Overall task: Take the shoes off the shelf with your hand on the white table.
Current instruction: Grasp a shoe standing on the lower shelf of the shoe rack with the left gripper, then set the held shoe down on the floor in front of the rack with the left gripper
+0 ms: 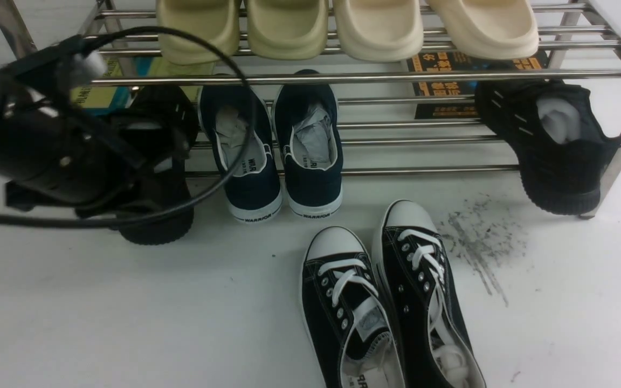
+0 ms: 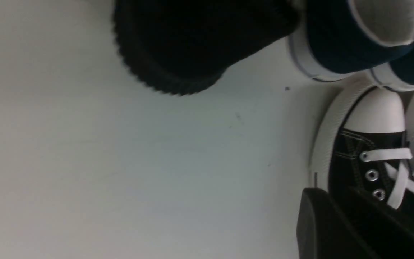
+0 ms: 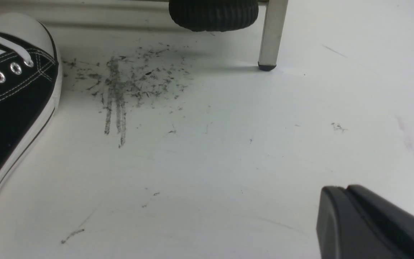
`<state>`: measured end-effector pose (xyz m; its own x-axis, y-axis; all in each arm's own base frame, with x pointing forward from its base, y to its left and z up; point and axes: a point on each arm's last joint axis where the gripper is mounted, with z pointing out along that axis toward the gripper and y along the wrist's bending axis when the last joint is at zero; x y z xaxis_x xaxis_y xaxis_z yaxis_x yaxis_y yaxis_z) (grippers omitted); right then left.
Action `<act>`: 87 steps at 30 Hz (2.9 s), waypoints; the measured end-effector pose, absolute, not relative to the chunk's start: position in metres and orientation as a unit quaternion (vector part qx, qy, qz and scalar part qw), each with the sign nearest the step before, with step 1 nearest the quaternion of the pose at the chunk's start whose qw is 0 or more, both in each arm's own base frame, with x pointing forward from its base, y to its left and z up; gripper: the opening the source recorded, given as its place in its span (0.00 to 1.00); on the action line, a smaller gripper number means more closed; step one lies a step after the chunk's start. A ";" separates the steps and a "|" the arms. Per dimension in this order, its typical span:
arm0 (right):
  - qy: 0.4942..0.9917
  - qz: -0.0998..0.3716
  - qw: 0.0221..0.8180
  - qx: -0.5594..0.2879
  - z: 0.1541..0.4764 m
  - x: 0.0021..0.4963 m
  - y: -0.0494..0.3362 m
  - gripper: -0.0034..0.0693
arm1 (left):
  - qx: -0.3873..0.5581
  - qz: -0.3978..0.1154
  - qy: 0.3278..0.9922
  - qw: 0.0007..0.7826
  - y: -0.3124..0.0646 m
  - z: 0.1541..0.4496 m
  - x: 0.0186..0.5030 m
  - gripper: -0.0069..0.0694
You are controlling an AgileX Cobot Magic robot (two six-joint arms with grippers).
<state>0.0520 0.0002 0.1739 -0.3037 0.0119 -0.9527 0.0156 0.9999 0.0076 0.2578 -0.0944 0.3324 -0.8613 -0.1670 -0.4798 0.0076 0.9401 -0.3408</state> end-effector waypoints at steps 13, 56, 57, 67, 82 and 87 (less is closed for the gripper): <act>0.807 -0.002 0.590 0.009 0.174 0.052 0.000 0.10 | 0.010 -0.173 0.941 0.289 -0.174 0.322 0.321 0.54; 0.807 -0.002 0.590 0.009 0.174 0.052 0.000 0.10 | 0.063 -0.153 0.934 0.316 -0.215 0.258 0.372 0.21; 0.807 -0.002 0.590 0.009 0.174 0.052 0.000 0.10 | 0.057 -0.157 0.937 0.308 -0.215 0.258 0.371 0.17; 0.807 -0.002 0.590 0.009 0.174 0.052 0.000 0.10 | 0.043 -0.278 0.926 0.251 -0.221 0.301 0.338 0.16; 0.807 -0.002 0.590 0.009 0.174 0.052 0.000 0.10 | 0.196 -0.310 0.916 0.164 -0.197 0.367 0.257 0.16; 0.807 -0.002 0.590 0.008 0.174 0.052 0.000 0.10 | 0.207 -0.285 0.917 0.185 -0.167 0.390 0.215 0.16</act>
<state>0.0520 0.0002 0.1739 -0.3037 0.0110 -0.9527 0.0153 0.9999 0.0067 0.2152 -0.1675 0.3896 -0.8463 0.2734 -0.4573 0.4844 0.7521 -0.4469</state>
